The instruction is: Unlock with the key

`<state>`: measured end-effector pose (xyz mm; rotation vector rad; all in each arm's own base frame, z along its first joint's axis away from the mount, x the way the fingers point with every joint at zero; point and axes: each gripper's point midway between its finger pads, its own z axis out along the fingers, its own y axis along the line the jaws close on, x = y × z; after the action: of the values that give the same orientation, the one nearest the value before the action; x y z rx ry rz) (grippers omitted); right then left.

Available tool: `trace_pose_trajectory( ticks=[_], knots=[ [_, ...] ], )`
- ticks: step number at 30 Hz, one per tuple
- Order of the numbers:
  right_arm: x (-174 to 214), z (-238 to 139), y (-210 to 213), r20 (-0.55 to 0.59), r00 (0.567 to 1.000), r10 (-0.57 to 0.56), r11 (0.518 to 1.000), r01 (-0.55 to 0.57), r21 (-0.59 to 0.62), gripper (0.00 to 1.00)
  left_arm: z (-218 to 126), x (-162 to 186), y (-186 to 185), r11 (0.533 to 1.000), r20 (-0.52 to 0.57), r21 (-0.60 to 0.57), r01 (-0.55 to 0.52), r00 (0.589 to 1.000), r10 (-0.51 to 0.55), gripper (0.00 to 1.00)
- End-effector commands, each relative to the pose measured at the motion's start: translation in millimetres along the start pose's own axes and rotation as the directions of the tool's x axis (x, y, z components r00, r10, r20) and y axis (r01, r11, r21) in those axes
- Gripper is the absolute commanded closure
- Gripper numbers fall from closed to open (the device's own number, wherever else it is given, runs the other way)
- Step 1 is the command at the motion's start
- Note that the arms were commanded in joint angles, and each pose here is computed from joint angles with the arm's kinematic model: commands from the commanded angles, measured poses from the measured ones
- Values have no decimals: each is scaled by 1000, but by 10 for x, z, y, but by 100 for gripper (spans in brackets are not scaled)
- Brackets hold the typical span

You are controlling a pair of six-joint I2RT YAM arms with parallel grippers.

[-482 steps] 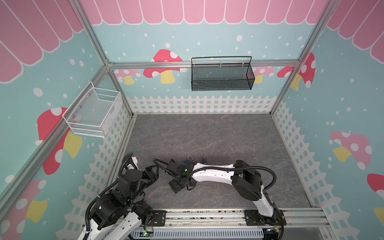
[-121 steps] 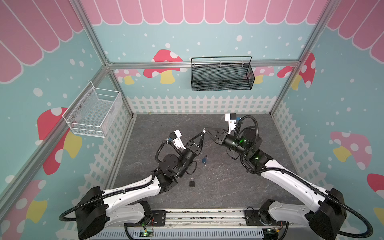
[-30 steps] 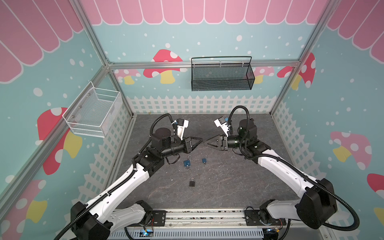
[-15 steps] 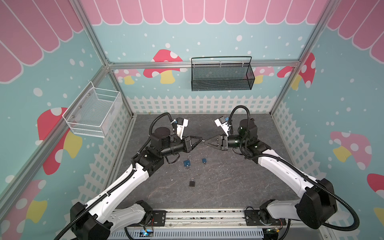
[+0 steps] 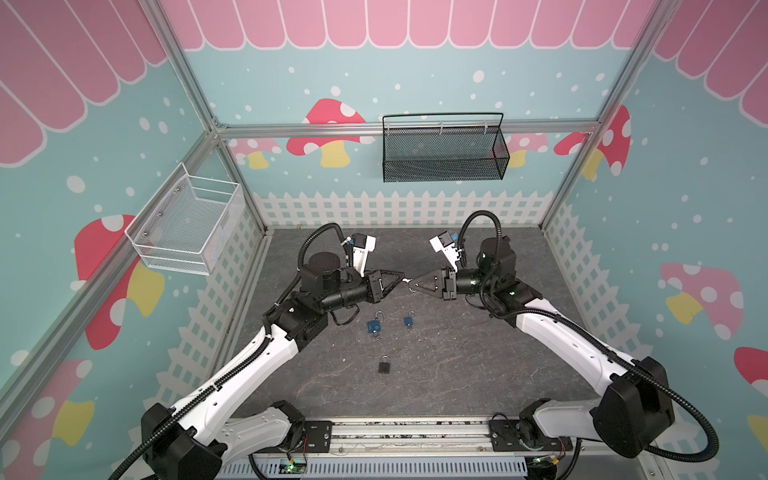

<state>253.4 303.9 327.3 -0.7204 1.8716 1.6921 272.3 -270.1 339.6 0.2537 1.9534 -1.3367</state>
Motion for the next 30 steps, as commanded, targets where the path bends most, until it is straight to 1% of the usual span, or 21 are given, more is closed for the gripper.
trace_pose_trajectory(
  ticks=[1, 2, 4, 6, 8, 10, 13, 17, 19, 21, 23, 24, 26, 28, 30],
  knots=[
    [22, -30, 101, -7, 1000, -23, 999, 23, -33, 100, -28, -66, 207, 994, 22, -96, 43, 999, -41, 90],
    [23, -36, 50, 3, 1000, -14, 1000, 14, -10, 100, -42, -42, 249, 992, 20, -110, 59, 998, -57, 83],
    [58, -47, -71, 8, 1000, 3, 999, -3, 48, 100, -79, 21, 351, 985, 19, -149, 92, 996, -90, 75],
    [113, -72, -214, 15, 1000, 14, 992, -15, 122, 100, -129, 106, 465, 972, 26, -194, 133, 991, -130, 67],
    [190, -114, -380, 27, 999, 33, 979, -38, 200, 100, -189, 244, 627, 948, 38, -256, 190, 982, -187, 61],
    [299, -140, -501, 37, 997, 66, 968, -73, 239, 100, -253, 418, 775, 919, 34, -334, 209, 977, -210, 59],
    [509, -207, -705, 53, 990, 128, 940, -138, 311, 100, -347, 739, 967, 863, 13, -456, 216, 972, -236, 56],
    [791, -291, -883, 79, 980, 181, 899, -197, 392, 100, -409, 1178, 1150, 788, -66, -596, 157, 968, -242, 52],
    [954, -313, -956, 78, 976, 201, 882, -215, 420, 100, -403, 1397, 1214, 761, -123, -637, 122, 959, -256, 50],
    [1147, -343, -1062, 89, 963, 255, 855, -267, 445, 100, -405, 1598, 1284, 725, -176, -684, 76, 948, -265, 49],
    [1352, -356, -1148, 95, 946, 310, 837, -319, 445, 100, -421, 1782, 1374, 673, -219, -739, 27, 935, -279, 48],
    [1437, -367, -1185, 100, 938, 332, 827, -340, 448, 100, -420, 1860, 1403, 656, -242, -755, 7, 926, -289, 47],
    [1591, -383, -1238, 107, 927, 358, 813, -367, 452, 100, -385, 2027, 1444, 635, -295, -771, -39, 906, -302, 45],
    [1702, -416, -1279, 111, 921, 374, 800, -381, 463, 100, -344, 2166, 1470, 627, -342, -776, -74, 884, -318, 44],
    [1746, -436, -1262, 114, 925, 364, 808, -374, 455, 100, -338, 2283, 1525, 604, -364, -791, -97, 869, -336, 42]
  ],
)
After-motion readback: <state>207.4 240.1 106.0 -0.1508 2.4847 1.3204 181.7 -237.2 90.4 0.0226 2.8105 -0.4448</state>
